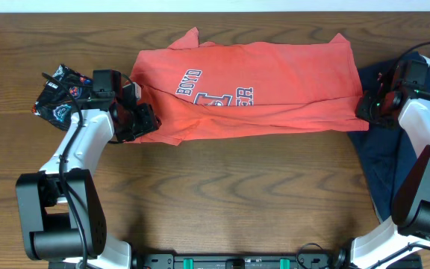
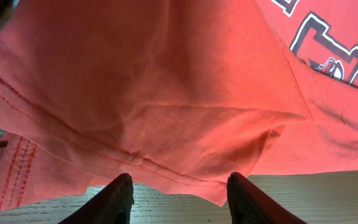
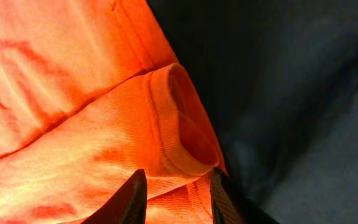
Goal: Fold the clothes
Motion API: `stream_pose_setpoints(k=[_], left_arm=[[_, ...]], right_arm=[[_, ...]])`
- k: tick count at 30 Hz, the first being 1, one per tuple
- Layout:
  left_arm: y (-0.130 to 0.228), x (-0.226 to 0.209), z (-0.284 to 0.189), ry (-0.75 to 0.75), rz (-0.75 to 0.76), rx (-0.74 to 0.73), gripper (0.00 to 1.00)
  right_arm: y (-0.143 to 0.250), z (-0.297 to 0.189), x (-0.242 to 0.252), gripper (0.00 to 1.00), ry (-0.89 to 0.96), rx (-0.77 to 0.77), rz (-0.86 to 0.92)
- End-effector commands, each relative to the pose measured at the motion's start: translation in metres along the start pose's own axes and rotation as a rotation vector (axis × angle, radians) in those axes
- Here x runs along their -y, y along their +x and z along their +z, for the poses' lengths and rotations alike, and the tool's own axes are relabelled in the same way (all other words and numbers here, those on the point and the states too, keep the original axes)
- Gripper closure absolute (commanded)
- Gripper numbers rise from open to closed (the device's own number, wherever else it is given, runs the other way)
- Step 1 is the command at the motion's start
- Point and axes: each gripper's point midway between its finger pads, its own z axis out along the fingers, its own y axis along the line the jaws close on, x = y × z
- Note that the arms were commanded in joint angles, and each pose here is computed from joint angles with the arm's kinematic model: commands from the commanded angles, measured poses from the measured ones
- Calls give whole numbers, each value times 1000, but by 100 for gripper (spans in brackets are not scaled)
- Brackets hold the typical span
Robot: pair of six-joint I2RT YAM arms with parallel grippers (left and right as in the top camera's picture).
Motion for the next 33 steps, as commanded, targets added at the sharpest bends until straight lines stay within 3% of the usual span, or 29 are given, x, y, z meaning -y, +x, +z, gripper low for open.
stream_pose_setpoints(k=[1, 5, 18, 20, 24, 33], left_arm=[[4, -5, 3, -20, 8, -13, 49], [4, -5, 3, -20, 8, -12, 49], [4, -5, 3, -20, 8, -13, 49], [4, -5, 3, -20, 8, -13, 49], [4, -5, 3, -20, 8, -13, 49], [4, -5, 3, -20, 8, -12, 49]], right_arm=[[-3, 1, 5, 67, 40, 14, -10], [-7, 1, 4, 73, 36, 30, -11], [-4, 10, 1, 72, 32, 19, -20], [-1, 16, 2, 76, 34, 3, -20], [0, 17, 1, 99, 34, 1, -19], [-25, -3, -22, 99, -79, 73, 4]])
